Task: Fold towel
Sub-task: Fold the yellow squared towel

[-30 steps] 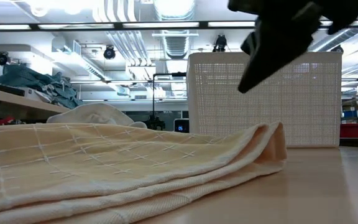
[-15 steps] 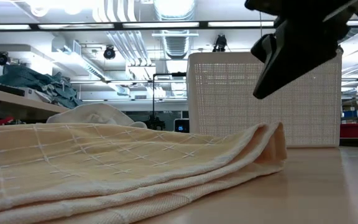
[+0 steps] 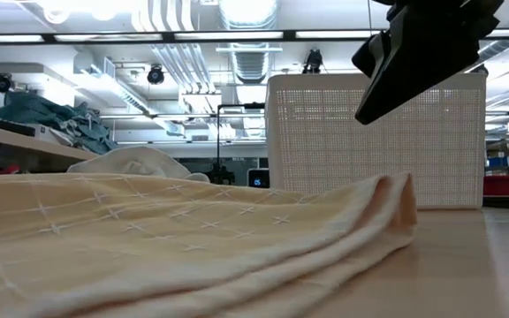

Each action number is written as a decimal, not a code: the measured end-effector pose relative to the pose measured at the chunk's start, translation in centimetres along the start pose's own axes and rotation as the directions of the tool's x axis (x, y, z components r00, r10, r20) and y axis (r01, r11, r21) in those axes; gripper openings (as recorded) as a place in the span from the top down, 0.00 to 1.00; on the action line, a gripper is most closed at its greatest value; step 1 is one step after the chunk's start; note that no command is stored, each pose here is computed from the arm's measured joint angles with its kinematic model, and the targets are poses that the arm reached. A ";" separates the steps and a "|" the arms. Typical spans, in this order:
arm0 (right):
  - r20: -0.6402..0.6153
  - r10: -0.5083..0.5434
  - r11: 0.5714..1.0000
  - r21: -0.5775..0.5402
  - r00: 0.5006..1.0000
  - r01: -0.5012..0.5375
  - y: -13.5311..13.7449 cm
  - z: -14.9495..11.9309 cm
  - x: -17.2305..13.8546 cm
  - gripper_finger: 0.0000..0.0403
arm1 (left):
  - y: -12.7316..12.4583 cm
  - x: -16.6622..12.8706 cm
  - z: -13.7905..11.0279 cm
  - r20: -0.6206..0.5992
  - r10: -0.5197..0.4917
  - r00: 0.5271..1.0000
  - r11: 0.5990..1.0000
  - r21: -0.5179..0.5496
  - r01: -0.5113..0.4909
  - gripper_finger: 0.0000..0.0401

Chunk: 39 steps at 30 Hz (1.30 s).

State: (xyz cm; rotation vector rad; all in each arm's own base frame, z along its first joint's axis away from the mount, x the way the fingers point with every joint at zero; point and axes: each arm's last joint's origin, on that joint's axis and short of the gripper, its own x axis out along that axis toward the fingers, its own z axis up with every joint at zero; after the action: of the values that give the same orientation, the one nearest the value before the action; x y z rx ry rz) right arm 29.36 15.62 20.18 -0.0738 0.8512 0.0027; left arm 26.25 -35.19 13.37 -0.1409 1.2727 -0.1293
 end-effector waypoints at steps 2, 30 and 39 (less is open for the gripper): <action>-0.002 0.006 1.000 -0.001 1.000 -0.006 0.0 0.0 0.0 1.00 | -0.8 0.9 0.5 0.027 0.044 0.999 0.999 0.017 -0.044 0.79; 0.112 0.229 0.917 -0.359 0.967 -0.176 6.7 3.1 4.3 1.00 | 1.9 1.9 3.4 0.238 0.466 0.852 0.884 -0.149 -0.442 0.98; 0.108 0.229 0.865 -0.478 0.967 -0.152 8.1 5.3 5.2 0.77 | 2.0 2.0 3.6 0.251 0.472 0.845 0.879 -0.211 -0.428 0.99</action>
State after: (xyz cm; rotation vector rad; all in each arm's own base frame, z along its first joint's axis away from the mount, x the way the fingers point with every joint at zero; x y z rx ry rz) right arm 36.51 23.94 19.19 -0.4386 0.6767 0.3998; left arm 30.31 -33.40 12.17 0.0181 0.9827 0.3849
